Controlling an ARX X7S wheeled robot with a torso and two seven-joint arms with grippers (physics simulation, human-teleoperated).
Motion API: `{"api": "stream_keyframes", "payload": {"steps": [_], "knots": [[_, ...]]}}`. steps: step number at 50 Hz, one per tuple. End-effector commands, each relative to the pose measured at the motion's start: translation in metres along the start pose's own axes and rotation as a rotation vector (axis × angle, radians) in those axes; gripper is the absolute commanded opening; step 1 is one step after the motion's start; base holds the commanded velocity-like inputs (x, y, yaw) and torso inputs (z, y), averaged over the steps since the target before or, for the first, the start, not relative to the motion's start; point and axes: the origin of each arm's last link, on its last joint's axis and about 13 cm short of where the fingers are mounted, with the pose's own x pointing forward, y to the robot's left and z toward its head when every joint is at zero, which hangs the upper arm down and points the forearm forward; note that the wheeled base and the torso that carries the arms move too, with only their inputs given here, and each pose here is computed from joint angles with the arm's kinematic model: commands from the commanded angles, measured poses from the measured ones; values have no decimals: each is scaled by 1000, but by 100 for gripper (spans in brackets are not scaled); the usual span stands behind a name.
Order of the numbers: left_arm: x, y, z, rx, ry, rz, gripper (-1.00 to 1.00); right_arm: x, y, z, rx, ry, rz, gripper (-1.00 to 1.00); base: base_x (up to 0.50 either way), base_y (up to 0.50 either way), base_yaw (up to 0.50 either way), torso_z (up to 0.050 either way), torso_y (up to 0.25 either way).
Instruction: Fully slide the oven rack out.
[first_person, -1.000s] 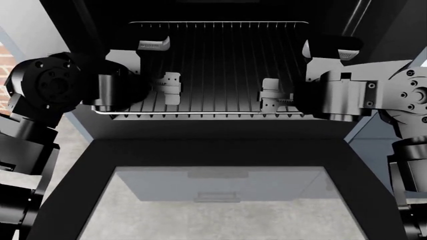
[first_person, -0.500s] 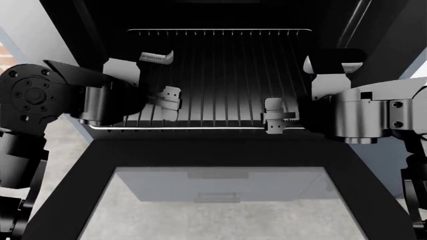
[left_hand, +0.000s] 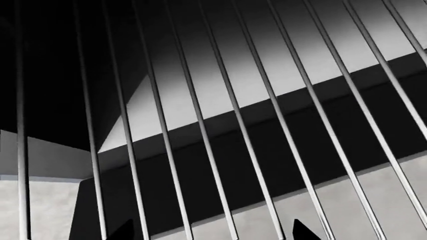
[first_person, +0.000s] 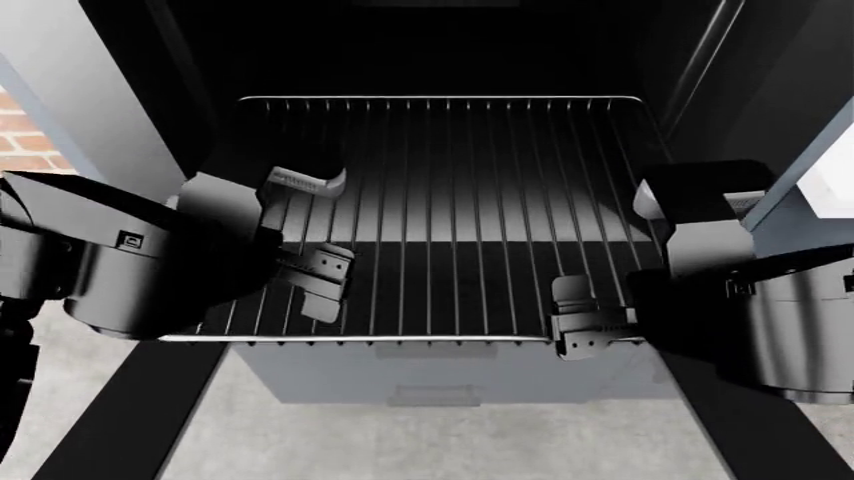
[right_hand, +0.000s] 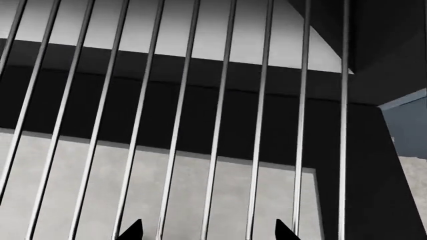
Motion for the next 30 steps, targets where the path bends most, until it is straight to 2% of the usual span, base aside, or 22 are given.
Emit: {"api": "stream_keyframes", "payload": {"steps": [1,10,22,30], "knots": [[22,16,-61,-42,492,14,100,13,-5,-48,73,367,10,100,0,0,0,0,-18],[12,18,-85,-81,546,14,100,0,-8,-70,96,414,13,100,0,0,0,0,-20],[-5,19,-100,-27,643,-19,100,-21,-6,-75,54,466,21,100,-6,2,6,0,-22],[-13,18,-94,20,661,-28,100,-34,-2,-73,16,490,42,100,-13,4,6,0,-20]]}}
